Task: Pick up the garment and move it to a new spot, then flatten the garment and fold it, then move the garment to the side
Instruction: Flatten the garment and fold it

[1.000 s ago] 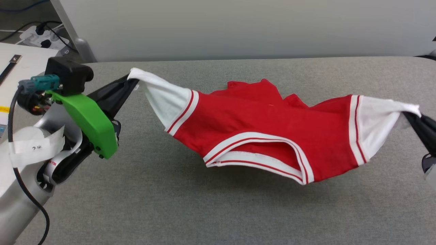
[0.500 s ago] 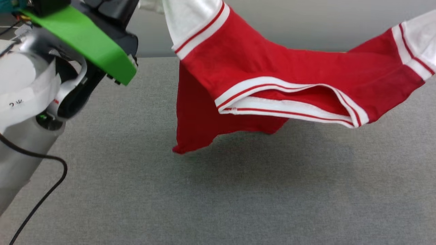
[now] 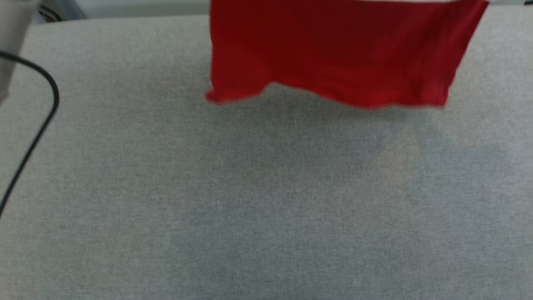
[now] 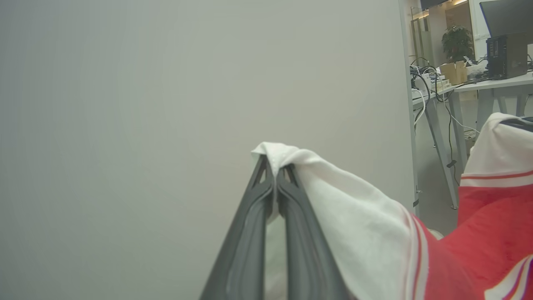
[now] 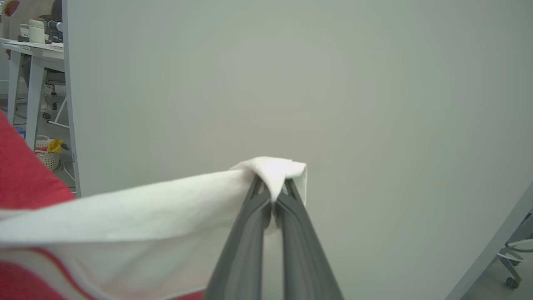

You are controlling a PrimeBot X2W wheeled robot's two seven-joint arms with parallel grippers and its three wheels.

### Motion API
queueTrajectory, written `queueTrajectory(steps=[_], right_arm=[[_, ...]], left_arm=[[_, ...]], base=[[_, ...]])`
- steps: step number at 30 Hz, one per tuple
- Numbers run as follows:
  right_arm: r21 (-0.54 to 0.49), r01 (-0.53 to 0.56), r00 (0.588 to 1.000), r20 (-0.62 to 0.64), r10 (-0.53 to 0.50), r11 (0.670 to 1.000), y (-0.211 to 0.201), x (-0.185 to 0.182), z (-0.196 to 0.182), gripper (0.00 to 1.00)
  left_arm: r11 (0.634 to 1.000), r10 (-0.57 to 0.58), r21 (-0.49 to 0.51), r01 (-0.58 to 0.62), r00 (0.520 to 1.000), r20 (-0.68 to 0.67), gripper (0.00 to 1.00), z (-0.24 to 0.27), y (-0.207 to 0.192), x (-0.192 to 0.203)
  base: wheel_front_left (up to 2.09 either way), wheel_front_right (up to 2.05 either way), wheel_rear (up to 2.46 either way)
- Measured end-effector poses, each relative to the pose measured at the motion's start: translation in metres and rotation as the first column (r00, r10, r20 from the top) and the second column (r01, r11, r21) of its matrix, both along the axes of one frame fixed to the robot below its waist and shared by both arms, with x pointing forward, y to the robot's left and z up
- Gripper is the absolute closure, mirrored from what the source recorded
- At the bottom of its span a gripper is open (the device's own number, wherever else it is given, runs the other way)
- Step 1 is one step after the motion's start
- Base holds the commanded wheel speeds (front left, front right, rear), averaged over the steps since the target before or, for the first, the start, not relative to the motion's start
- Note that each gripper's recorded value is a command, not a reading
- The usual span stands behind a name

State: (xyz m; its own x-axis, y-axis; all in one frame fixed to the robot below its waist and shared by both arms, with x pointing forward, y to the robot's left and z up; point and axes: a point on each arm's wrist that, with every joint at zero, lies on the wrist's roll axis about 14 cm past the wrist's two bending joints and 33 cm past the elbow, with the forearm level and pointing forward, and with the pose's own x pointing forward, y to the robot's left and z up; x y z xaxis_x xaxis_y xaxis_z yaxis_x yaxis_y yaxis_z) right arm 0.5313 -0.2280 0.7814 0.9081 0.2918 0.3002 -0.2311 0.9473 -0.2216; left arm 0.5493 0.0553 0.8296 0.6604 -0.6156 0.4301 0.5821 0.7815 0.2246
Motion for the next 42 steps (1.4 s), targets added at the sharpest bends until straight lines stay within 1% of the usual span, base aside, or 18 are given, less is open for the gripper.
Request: queueTrajectory(steps=[3, 6, 12, 15, 16, 19, 25, 29, 34, 42], right_arm=[[-0.007, 0.020, 1.000, 0.019, -0.020, 1.000, -0.001, 0.026, 0.008, 1.00], [-0.023, 0.042, 0.999, 0.031, -0.041, 0.999, -0.001, 0.052, 0.010, 1.00], [-0.036, 0.083, 0.996, 0.034, -0.082, 0.996, -0.004, 0.098, 0.000, 1.00], [-0.034, 0.096, 0.995, 0.006, -0.096, 0.995, -0.006, 0.120, -0.019, 1.00], [-0.036, 0.092, 0.993, -0.073, -0.095, 0.995, -0.002, 0.144, -0.066, 1.00], [-0.029, 0.083, 0.992, -0.095, -0.085, 0.996, 0.000, 0.148, -0.085, 1.00], [-0.002, 0.056, 0.988, -0.146, -0.056, 0.998, 0.003, 0.134, -0.123, 1.00], [0.014, 0.038, 0.978, -0.206, -0.034, 0.999, 0.006, 0.113, -0.156, 1.00], [0.040, 0.015, 0.960, -0.281, -0.003, 0.999, 0.009, 0.076, -0.197, 1.00], [0.071, 0.007, 0.918, -0.395, 0.021, 0.997, 0.003, 0.001, -0.247, 1.00]], left_arm=[[0.999, 0.028, -0.027, -0.028, 1.000, 0.005, 1.00, 0.004, 0.004, 0.027], [0.998, 0.063, -0.032, -0.063, 0.998, 0.016, 1.00, 0.001, 0.007, 0.052], [0.990, 0.108, -0.083, -0.110, 0.994, -0.025, 1.00, -0.021, 0.018, 0.098], [0.985, 0.143, -0.090, -0.149, 0.987, -0.069, 1.00, -0.046, 0.028, 0.122], [0.978, 0.178, -0.083, -0.190, 0.975, -0.131, 1.00, -0.089, 0.039, 0.148], [0.977, 0.182, -0.083, -0.196, 0.972, -0.146, 1.00, -0.108, 0.042, 0.153], [0.976, 0.188, -0.066, -0.207, 0.956, -0.225, 1.00, -0.157, 0.053, 0.141], [0.972, 0.196, -0.065, -0.224, 0.935, -0.296, 1.00, -0.191, 0.067, 0.123], [0.968, 0.195, -0.074, -0.240, 0.904, -0.380, 1.00, -0.228, 0.078, 0.085], [0.948, 0.238, -0.061, -0.312, 0.824, -0.515, 1.00, -0.282, 0.102, 0.003]], base=[[0.00, 0.00, 0.00], [0.00, 0.00, 0.00], [0.00, 0.00, 0.00], [0.00, 0.00, 0.00], [0.00, 0.00, 0.00], [0.00, 0.00, 0.00], [0.00, 0.00, 0.00], [0.00, 0.00, 0.00], [0.00, 0.00, 0.00], [0.00, 0.00, 0.00]])
